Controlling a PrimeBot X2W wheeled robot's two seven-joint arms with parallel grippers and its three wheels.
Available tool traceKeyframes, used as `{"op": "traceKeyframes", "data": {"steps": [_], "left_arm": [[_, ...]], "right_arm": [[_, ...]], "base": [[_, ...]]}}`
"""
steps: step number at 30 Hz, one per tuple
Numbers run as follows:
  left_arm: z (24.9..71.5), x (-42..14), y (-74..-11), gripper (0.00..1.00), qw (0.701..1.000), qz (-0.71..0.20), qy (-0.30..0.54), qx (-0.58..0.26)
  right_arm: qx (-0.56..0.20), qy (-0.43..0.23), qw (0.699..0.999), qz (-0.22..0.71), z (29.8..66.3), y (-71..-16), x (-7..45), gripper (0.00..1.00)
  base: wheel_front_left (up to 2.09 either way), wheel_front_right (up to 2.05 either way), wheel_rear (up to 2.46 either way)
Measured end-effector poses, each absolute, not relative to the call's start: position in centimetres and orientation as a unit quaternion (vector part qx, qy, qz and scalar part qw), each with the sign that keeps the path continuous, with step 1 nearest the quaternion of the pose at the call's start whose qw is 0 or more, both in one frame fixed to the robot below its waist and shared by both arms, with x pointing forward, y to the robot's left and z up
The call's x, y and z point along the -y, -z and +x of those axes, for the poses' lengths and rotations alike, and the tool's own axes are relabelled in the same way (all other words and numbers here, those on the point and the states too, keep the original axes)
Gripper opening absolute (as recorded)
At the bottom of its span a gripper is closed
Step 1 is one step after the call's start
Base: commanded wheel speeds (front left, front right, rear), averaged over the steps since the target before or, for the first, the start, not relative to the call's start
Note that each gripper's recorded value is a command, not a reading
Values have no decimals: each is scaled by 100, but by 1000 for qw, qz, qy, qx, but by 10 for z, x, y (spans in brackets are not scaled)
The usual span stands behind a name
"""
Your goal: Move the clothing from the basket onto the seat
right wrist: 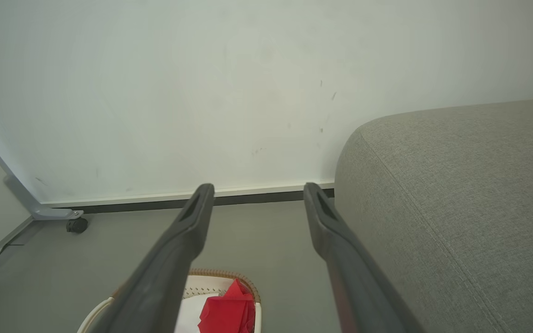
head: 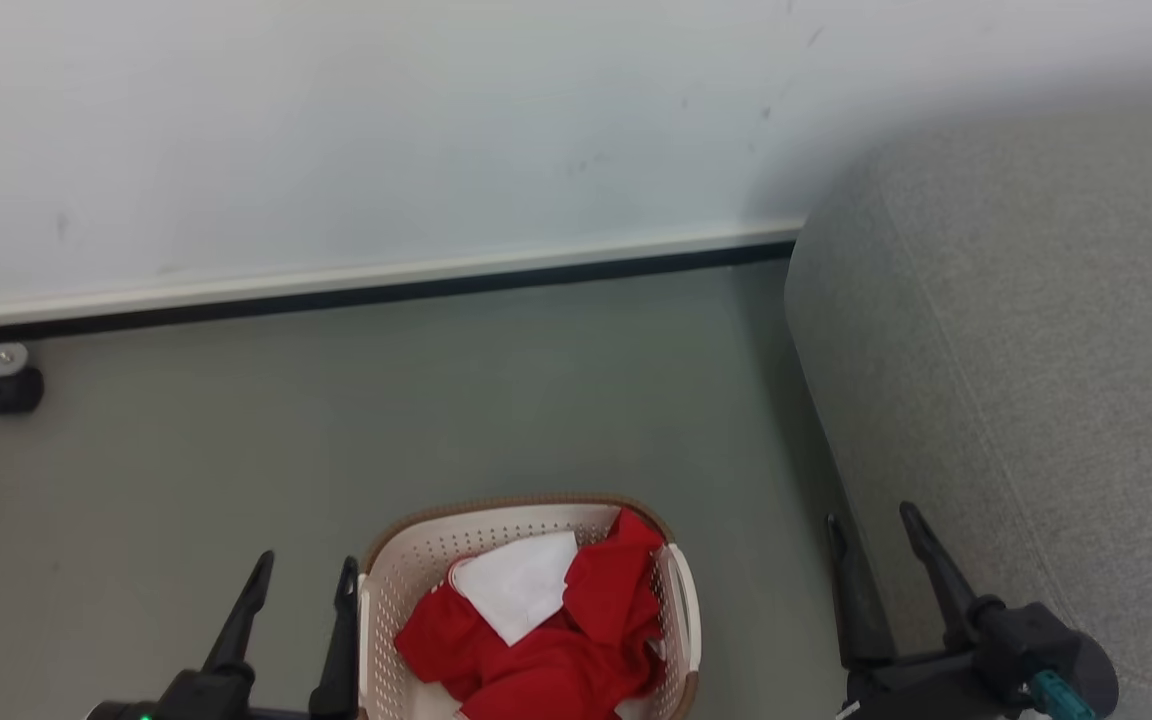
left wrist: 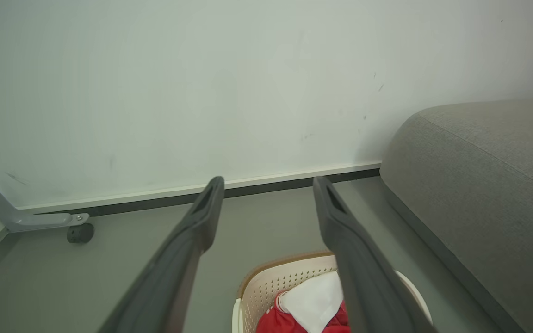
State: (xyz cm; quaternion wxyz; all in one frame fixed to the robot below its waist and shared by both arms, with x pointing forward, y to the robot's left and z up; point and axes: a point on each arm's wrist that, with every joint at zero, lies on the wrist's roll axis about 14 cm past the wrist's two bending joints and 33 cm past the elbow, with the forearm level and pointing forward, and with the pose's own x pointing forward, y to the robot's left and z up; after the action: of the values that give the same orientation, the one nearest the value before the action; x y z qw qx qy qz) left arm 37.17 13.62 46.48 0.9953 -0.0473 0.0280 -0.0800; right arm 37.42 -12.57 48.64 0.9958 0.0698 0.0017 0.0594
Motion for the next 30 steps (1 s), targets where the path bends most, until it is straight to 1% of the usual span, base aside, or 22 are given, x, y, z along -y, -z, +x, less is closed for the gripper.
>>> {"op": "traceKeyframes", "data": {"steps": [9, 15, 23, 30], "left_arm": [[392, -91, -426, 100, 983, -56, 152, -81], [405, -66, -403, 100, 974, -50, 191, -108], [424, -31, -358, 100, 954, -58, 244, -162], [440, -15, -311, 100, 939, -68, 251, -226]], "right_arm": [[13, -48, 997, 53, 409, -490, 140, 100], [15, -28, 998, 50, 425, -486, 154, 100], [17, -4, 999, 49, 450, -479, 170, 100], [3, 6, 999, 40, 466, -459, 178, 100]], "base": [[0, 0, 0], [0, 0, 0], [0, 0, 0], [0, 0, 0]]}}
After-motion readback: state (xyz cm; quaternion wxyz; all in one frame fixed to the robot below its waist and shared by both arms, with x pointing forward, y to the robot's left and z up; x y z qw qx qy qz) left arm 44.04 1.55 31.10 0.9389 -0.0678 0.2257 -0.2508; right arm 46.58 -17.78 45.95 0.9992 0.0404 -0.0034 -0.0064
